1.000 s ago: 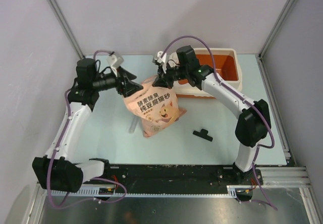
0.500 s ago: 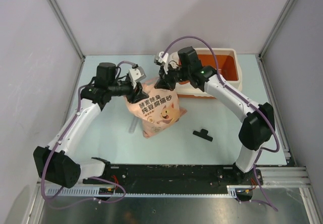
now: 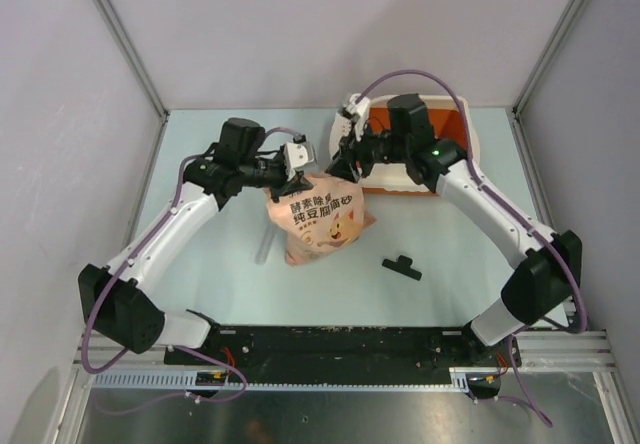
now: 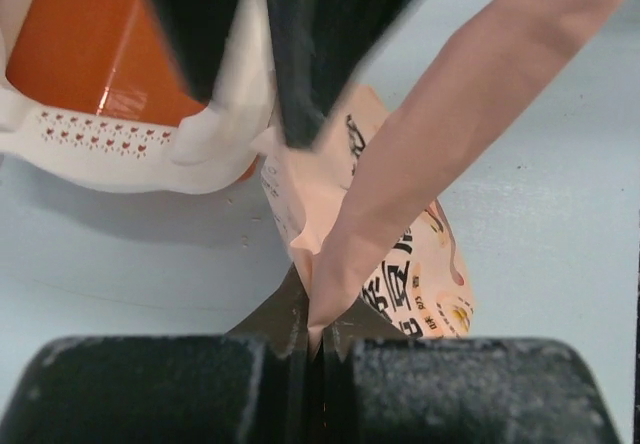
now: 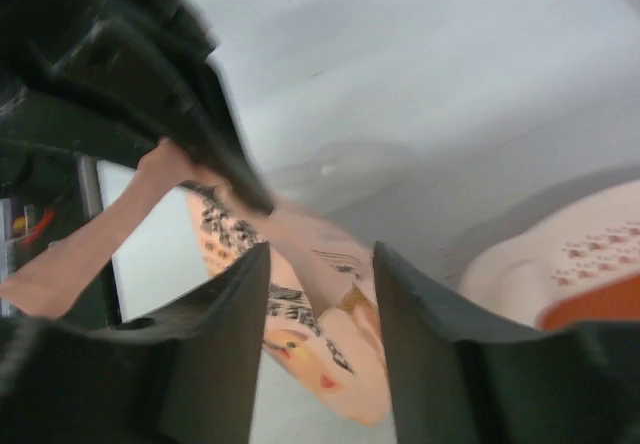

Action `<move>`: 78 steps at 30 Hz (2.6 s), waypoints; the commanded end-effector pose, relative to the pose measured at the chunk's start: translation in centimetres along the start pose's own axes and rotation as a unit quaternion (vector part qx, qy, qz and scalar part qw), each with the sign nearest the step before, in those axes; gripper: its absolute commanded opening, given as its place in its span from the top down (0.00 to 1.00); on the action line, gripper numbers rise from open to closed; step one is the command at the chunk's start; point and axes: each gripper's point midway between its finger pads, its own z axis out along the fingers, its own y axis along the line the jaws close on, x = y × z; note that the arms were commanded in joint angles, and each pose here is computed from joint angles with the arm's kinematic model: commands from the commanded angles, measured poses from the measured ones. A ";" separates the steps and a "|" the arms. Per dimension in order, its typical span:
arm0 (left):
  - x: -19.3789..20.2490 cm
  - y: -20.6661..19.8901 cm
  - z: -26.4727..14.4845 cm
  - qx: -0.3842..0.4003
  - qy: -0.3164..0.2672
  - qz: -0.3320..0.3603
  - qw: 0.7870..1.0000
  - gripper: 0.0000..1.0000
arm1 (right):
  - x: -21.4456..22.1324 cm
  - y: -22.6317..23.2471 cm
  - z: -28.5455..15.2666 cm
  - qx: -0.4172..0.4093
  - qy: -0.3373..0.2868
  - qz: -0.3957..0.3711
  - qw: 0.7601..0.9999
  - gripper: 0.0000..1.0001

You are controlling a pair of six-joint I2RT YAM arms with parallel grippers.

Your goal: Fill the litter box with clean litter

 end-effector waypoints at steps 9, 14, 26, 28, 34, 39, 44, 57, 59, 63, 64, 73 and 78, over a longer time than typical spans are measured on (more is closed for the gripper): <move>-3.5 -4.3 -2.6 -0.010 -0.041 0.129 0.991 1.00 | -1.8 -5.4 -4.8 0.202 0.021 0.073 0.976 0.11; -3.1 -5.0 -3.1 -0.033 -0.033 0.130 0.990 1.00 | 0.4 -4.3 -4.9 0.187 0.056 0.118 0.974 0.09; -1.9 -4.8 -3.6 -0.087 -0.053 0.107 0.989 1.00 | 3.4 0.1 -4.1 0.132 0.101 0.131 0.977 0.09; -2.1 -4.7 -3.6 -0.092 -0.056 0.103 0.989 1.00 | 3.5 0.4 -3.8 0.124 0.103 0.132 0.978 0.08; -2.9 -4.7 -3.8 -0.090 -0.069 0.097 0.989 1.00 | 4.3 -0.2 -3.1 0.142 0.114 0.138 0.974 0.09; -2.9 -5.0 -3.7 -0.086 -0.071 0.097 0.989 1.00 | 5.1 -1.4 -2.0 0.158 0.122 0.145 0.969 0.09; -3.2 -4.8 -3.8 -0.095 -0.080 0.084 0.989 1.00 | 6.9 -1.1 -0.9 0.154 0.150 0.156 0.964 0.09; -4.2 -4.6 -3.2 -0.110 -0.125 0.007 0.986 1.00 | 8.4 -3.4 -0.6 0.259 0.186 0.093 0.943 0.00; -4.4 -4.6 -3.1 -0.109 -0.129 0.006 0.986 1.00 | 7.6 -4.8 -1.8 0.299 0.189 0.052 0.934 0.00; -4.3 -4.6 -3.1 -0.110 -0.132 0.010 0.985 1.00 | 7.9 -7.1 -4.8 0.350 0.202 0.039 0.914 0.01; -4.3 -4.6 -3.1 -0.110 -0.132 0.012 0.985 1.00 | 8.1 -7.6 -5.5 0.356 0.202 0.045 0.911 0.01; -4.6 -3.9 -2.5 -0.110 -0.132 0.035 0.985 1.00 | 9.0 -5.9 -6.3 0.291 0.189 0.108 0.932 0.14; -5.8 -2.9 -1.7 -0.105 -0.140 0.071 0.982 1.00 | 8.7 -2.9 -4.4 0.232 0.185 0.101 0.949 0.44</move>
